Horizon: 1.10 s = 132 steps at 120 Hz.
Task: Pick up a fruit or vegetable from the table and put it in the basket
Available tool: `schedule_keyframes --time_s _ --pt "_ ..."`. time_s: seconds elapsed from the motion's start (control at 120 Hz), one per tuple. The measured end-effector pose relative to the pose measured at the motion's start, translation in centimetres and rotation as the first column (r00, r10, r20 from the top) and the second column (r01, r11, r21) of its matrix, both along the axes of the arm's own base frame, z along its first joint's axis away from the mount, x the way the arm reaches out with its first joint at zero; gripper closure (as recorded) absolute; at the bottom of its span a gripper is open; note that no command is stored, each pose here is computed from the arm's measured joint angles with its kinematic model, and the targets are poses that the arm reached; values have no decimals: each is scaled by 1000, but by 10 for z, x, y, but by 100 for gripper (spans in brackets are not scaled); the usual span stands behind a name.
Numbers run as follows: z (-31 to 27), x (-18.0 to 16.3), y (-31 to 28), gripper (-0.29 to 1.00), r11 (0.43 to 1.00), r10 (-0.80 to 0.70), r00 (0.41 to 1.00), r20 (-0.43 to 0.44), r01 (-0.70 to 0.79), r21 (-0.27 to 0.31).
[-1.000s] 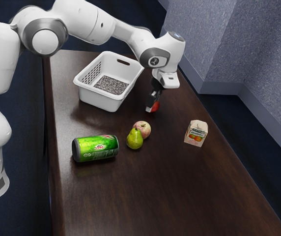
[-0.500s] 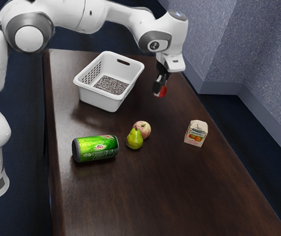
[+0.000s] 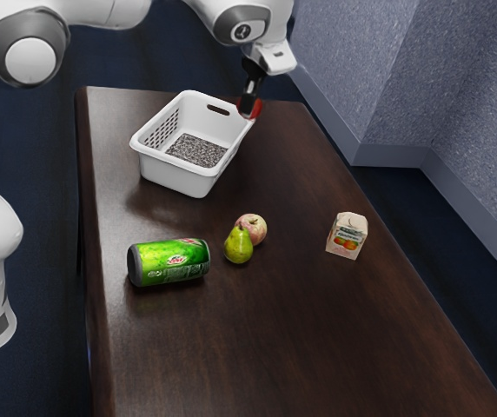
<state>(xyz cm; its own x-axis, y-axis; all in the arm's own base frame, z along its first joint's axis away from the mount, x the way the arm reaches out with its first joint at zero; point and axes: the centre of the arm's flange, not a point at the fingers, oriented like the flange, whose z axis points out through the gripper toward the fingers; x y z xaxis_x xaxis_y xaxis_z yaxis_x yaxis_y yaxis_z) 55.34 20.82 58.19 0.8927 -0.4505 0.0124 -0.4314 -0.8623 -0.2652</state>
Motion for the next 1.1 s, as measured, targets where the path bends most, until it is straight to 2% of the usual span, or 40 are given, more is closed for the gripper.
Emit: schedule_keyframes --time_s 0.167,0.45,0.475,0.533,0.617,0.817,0.883,0.933,1.008,1.058,1.1 --pt "-20 -7 34 41 998 57 998 -37 -58 -25" --pt "-44 -14 41 43 996 73 994 -84 -77 -48" --pt "-45 -16 44 41 995 79 993 -86 -83 -49" --pt "-46 -19 49 27 994 91 992 -92 -97 -58" --pt "-47 -23 55 15 991 104 990 -98 -112 -74" --pt "-42 -18 43 4 989 99 991 -86 -107 -101" --pt "-29 -7 14 2 989 94 994 -62 -101 -111" --pt "-8 10 -32 1 990 74 997 -37 -78 -114" --pt "26 39 -154 1 995 -54 998 -11 53 -87" --pt "35 39 -237 1 988 -139 990 -14 137 -67" --pt "39 34 -276 1 986 -161 987 -19 160 -44"
